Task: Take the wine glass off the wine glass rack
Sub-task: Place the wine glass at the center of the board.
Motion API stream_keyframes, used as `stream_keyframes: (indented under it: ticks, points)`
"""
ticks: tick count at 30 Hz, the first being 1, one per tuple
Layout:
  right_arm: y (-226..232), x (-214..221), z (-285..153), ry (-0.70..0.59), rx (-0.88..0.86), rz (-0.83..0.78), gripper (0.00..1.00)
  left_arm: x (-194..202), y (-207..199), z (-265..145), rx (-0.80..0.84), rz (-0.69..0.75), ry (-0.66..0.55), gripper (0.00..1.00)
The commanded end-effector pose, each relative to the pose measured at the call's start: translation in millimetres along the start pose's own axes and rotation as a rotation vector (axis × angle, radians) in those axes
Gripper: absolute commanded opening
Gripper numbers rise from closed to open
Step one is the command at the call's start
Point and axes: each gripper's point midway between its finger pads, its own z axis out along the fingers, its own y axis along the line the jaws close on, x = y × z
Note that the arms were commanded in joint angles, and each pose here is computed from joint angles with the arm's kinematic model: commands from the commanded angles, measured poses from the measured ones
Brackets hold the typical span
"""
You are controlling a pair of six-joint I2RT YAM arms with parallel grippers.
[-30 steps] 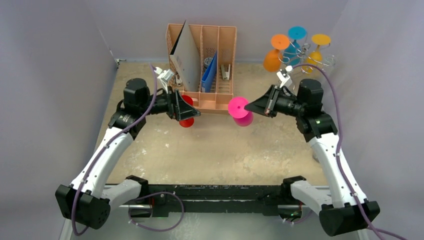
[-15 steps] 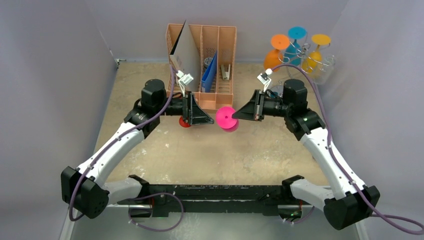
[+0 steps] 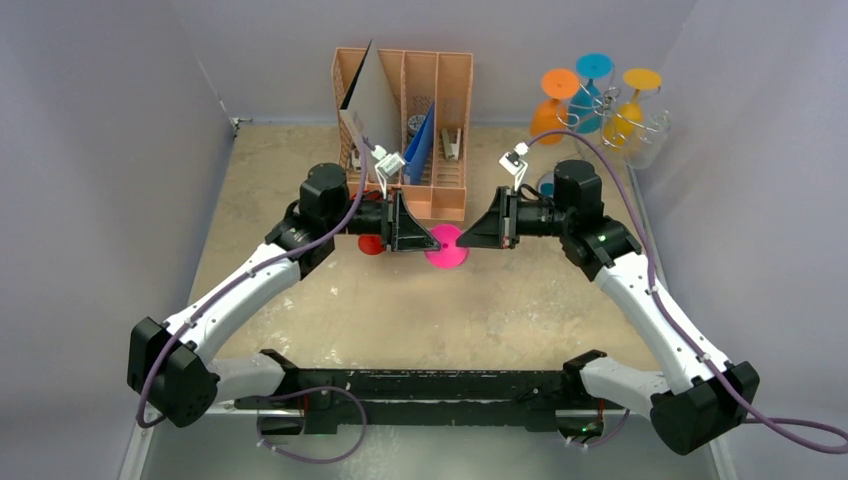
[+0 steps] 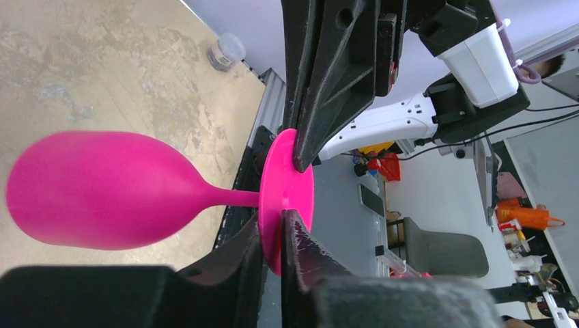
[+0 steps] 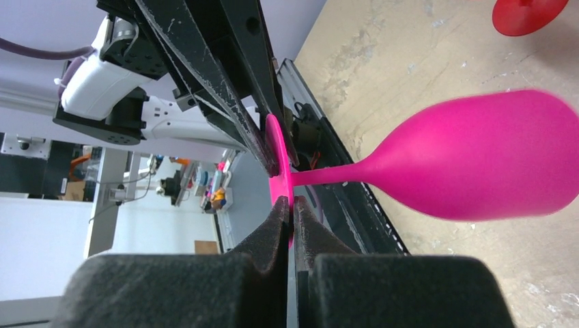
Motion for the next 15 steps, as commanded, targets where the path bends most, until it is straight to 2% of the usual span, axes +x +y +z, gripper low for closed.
stream_keyframes:
  ticks: [1,2,5,8,10,13,15]
  points:
    - [20,-5,-4,-0.010,-0.049,-0.087,0.00,2,-3,1,0.009,0.041,0.000,0.05]
    - [20,-4,-3,-0.009,-0.050,-0.088,0.00,3,-4,1,0.010,0.043,0.002,0.00]
    - [21,1,-2,0.008,-0.057,-0.094,0.00,4,-5,0,-0.005,0.064,0.003,0.00]
    - [21,7,1,0.038,-0.072,-0.096,0.22,5,-9,-3,-0.004,0.090,0.000,0.00]
    - [20,10,4,0.051,-0.071,-0.088,0.25,5,-12,-4,0.002,0.102,-0.001,0.00]
    - [19,11,7,0.059,-0.070,-0.083,0.22,6,-15,-5,0.012,0.115,0.005,0.00]
    - [19,11,9,0.061,-0.070,-0.086,0.10,7,-16,-6,0.014,0.118,0.007,0.00]
